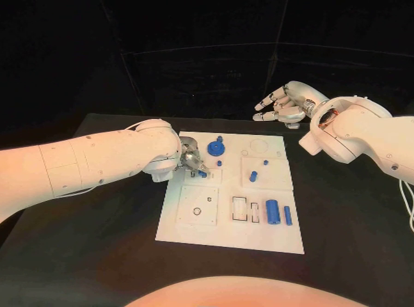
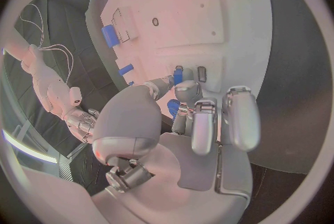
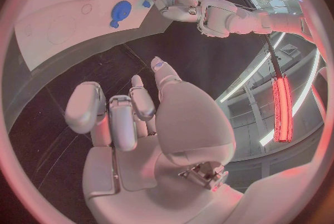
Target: Assemble the parts on the task board
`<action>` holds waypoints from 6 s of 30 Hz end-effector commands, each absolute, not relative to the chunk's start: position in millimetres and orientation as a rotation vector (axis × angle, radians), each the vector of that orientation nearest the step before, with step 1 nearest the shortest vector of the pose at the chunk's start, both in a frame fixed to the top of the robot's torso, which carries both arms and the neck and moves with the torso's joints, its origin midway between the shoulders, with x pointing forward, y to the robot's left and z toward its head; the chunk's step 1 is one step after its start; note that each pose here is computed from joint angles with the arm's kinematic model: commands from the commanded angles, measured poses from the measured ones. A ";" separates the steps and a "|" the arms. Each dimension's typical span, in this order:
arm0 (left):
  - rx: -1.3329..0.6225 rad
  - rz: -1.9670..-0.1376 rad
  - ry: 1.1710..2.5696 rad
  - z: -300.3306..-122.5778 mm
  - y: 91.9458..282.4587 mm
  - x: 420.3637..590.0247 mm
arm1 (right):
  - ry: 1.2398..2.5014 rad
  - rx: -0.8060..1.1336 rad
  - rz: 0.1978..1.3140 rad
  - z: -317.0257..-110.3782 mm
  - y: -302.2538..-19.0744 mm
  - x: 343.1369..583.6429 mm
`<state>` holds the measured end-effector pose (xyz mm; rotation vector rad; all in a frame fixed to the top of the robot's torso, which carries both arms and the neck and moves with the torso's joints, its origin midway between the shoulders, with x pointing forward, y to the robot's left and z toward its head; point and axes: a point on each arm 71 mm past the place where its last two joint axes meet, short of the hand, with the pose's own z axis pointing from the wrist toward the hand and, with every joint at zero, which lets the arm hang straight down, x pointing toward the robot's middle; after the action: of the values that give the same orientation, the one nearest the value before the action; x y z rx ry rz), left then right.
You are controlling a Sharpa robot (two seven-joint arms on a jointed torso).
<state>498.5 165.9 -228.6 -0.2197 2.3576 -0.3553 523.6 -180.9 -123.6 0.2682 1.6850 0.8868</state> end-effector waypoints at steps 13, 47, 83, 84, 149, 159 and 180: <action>-0.178 -0.334 2.395 -232.1 165.1 493.4 | 1.688 0.252 0.895 -122.6 -179.2 523.9; -0.152 -0.323 2.417 -233.3 157.6 502.2 | 1.687 0.248 0.900 -123.5 -176.0 525.8; -0.161 -0.334 2.399 -231.5 156.4 504.4 | 1.690 0.245 0.902 -124.2 -174.8 526.3; -0.163 -0.334 2.398 -231.5 156.5 504.5 | 1.690 0.245 0.903 -124.2 -174.8 526.3; -0.196 -0.168 2.337 -191.8 208.1 572.5 | 1.695 0.247 0.898 -128.0 -177.7 529.4; -0.172 -0.180 2.354 -194.8 199.4 572.3 | 1.698 0.245 0.899 -128.4 -176.2 529.8; -0.155 -0.154 2.386 -206.0 197.6 572.1 | 1.701 0.241 0.904 -128.6 -173.4 529.6</action>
<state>572.2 198.8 -206.0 -0.1771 2.3781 -0.1501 529.6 -174.6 -130.0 0.2541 1.7025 0.8949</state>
